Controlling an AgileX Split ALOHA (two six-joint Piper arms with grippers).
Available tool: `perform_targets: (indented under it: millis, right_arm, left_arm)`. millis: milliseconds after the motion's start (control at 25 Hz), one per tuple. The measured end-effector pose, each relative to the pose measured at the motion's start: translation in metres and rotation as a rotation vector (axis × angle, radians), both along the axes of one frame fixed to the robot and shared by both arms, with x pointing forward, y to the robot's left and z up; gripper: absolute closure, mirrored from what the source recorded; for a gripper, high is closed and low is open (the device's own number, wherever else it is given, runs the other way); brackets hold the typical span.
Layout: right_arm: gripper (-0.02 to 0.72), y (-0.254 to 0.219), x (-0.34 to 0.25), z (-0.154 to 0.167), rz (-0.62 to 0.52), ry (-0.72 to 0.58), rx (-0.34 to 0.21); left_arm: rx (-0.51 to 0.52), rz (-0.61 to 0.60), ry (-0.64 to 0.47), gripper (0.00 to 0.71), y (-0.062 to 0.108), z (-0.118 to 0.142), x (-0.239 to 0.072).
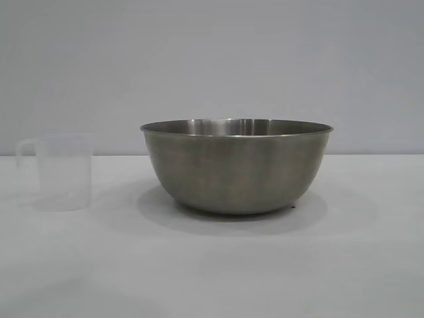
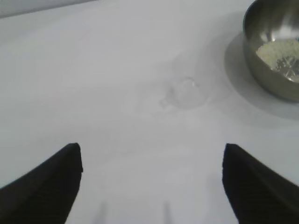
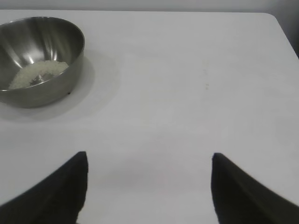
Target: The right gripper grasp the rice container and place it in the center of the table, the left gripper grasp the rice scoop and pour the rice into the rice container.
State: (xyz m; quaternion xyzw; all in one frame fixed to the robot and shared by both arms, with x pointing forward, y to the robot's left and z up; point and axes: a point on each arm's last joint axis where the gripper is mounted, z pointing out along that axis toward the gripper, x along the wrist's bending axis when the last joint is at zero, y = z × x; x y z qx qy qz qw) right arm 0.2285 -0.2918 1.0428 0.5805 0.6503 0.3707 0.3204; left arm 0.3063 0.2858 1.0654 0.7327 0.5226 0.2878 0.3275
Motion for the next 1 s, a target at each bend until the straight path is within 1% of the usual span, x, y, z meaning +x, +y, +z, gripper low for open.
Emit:
perform_targets:
  millis: [40,80,120,320,440,560,680,1000]
  right_arm:
    - [0.231,0.0,0.0,0.0,0.0,0.0,0.0]
    - [0.231,0.0,0.0,0.0,0.0,0.0,0.001]
    - [0.231,0.0,0.0,0.0,0.002,0.0,0.003]
    - [0.231,0.001,0.0,0.0,0.004,0.0,0.006]
    - [0.231,0.001,0.0,0.0,0.005,0.0,0.007]
    - [0.231,0.001,0.0,0.0,0.005,0.0,0.008]
    - [0.231,0.001,0.0,0.0,0.005,0.0,0.008]
    - [0.231,0.001,0.0,0.0,0.005,0.0,0.008]
  left_arm:
    - [-0.01,-0.012,0.001,0.28,0.0,0.0,-0.007]
    - [-0.021,-0.024,0.002,0.32,0.001,0.0,-0.013]
    - [-0.026,-0.03,0.013,0.305,0.002,-0.001,-0.018]
    - [-0.019,-0.039,0.06,0.305,0.008,-0.008,-0.044]
    - [-0.025,-0.04,0.038,0.305,0.011,-0.011,-0.053]
    - [-0.034,-0.042,0.019,0.305,0.012,-0.018,-0.058]
    - [-0.041,-0.042,-0.006,0.305,0.013,-0.019,-0.062]
    - [-0.061,-0.006,-0.009,0.305,0.014,-0.023,-0.06]
